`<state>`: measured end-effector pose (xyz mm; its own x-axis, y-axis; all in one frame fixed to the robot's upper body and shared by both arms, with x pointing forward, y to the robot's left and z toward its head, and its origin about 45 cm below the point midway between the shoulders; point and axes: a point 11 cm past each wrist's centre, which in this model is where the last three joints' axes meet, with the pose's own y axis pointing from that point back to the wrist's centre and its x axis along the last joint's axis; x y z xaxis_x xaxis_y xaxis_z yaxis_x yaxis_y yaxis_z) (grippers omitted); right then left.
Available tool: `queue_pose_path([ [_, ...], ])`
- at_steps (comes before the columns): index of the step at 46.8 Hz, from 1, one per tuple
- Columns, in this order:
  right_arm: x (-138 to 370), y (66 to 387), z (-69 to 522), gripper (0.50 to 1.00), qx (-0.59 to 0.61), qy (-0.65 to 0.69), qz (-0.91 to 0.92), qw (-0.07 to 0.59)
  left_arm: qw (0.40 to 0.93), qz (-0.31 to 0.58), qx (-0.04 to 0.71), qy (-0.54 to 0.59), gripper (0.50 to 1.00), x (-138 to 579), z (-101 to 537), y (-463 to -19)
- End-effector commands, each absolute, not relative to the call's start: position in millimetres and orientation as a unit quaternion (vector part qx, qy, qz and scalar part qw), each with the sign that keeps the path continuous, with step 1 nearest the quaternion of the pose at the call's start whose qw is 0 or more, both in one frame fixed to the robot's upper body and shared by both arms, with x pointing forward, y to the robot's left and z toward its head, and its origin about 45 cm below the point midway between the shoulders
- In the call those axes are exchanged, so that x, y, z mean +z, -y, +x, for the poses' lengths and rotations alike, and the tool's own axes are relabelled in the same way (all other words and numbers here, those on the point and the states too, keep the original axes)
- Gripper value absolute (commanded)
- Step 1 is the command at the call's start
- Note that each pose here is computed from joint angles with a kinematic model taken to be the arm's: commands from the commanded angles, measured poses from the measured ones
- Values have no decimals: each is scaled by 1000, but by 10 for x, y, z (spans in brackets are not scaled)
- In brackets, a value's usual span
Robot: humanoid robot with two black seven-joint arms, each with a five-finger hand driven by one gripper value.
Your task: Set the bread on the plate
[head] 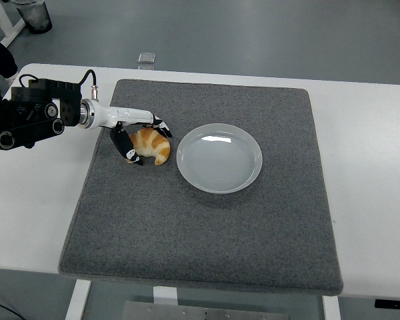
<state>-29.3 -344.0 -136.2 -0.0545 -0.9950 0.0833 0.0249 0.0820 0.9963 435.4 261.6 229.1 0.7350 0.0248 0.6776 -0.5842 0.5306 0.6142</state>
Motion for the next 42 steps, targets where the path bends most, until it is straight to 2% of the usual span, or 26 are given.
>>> queue_pose_path([
  [1, -1362, 3440, -293, 952, -498, 528, 459, 512, 814, 450, 183, 318, 797, 2275, 4347, -2617],
  [3, -1362, 3441, -293, 952, -498, 529, 459, 512, 813, 451, 181, 320, 765, 2274, 4346, -2618],
  [9, -1362, 3440, -293, 952, -498, 528, 459, 512, 811, 453, 176, 326, 622, 2272, 4348, -2612],
  [15, -1362, 3440, -293, 952, -498, 528, 459, 512, 803, 452, 183, 341, 500, 2299, 4375, -2616],
  [42, -1362, 3440, -293, 952, -498, 528, 459, 512, 797, 442, 197, 362, 500, 2338, 4454, -2531],
])
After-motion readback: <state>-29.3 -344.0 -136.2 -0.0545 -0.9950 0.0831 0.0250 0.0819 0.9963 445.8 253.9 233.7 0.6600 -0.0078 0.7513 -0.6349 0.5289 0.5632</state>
